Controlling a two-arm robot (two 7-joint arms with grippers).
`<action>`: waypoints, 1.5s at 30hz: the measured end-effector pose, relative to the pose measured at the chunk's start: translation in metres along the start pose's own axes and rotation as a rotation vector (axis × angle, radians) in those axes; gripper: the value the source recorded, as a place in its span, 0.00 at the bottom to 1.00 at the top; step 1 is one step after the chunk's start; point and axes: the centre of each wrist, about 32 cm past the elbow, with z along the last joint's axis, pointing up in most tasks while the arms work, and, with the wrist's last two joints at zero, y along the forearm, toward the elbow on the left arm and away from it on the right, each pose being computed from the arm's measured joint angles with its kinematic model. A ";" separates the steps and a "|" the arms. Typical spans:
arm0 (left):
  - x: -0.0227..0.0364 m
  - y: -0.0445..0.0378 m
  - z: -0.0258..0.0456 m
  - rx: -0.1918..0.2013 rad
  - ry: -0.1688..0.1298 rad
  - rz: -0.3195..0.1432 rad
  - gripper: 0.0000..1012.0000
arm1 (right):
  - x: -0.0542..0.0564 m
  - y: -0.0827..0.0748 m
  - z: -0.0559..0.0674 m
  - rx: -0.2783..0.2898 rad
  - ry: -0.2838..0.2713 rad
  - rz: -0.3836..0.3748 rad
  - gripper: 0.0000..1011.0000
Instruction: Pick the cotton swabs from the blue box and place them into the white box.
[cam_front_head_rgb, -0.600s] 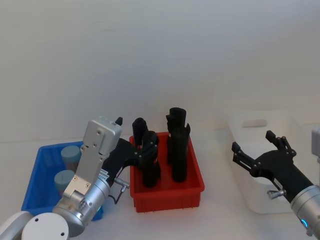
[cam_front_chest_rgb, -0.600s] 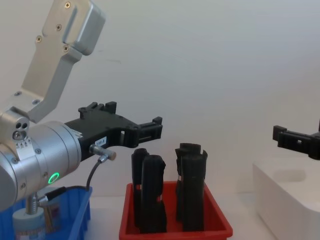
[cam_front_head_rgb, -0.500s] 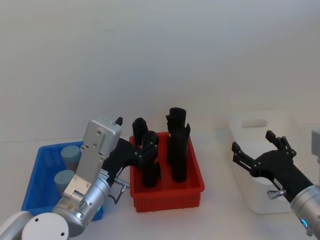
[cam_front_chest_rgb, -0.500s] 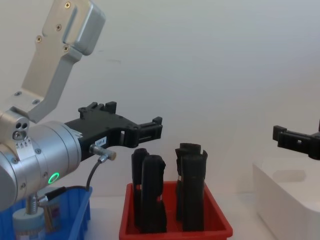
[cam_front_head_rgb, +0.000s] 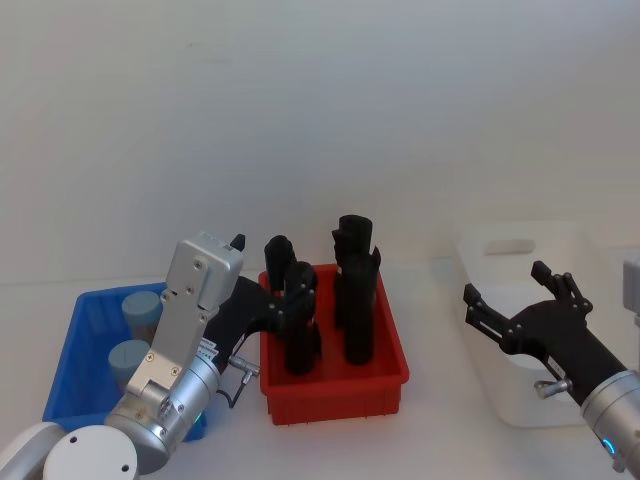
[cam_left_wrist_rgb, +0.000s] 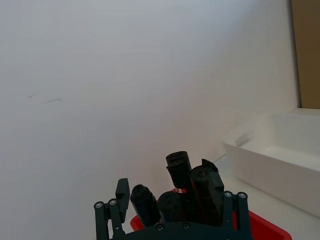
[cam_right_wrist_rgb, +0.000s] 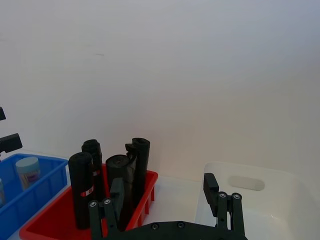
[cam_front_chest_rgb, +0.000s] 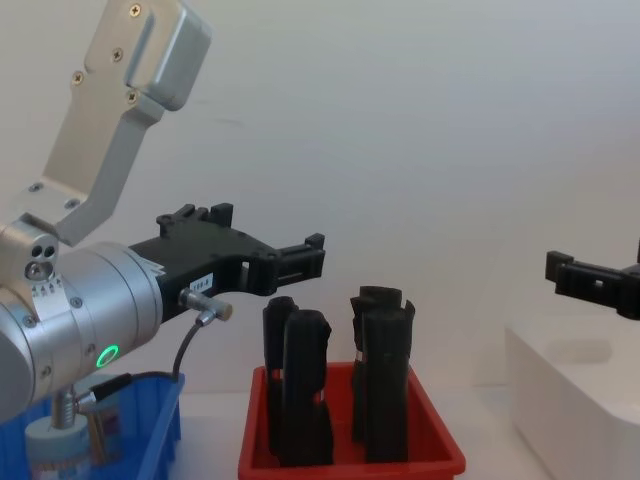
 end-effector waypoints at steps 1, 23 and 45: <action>0.0000 0.0000 0.0000 0.000 0.000 0.000 0.99 | 0.000 0.000 0.000 0.000 0.000 0.000 0.99; 0.0000 0.0000 0.0000 0.000 0.000 0.000 0.99 | 0.000 0.000 0.000 0.000 0.000 0.000 0.99; 0.0000 0.0000 0.0000 0.000 0.000 0.000 0.99 | 0.000 0.000 0.000 0.000 0.000 0.000 0.99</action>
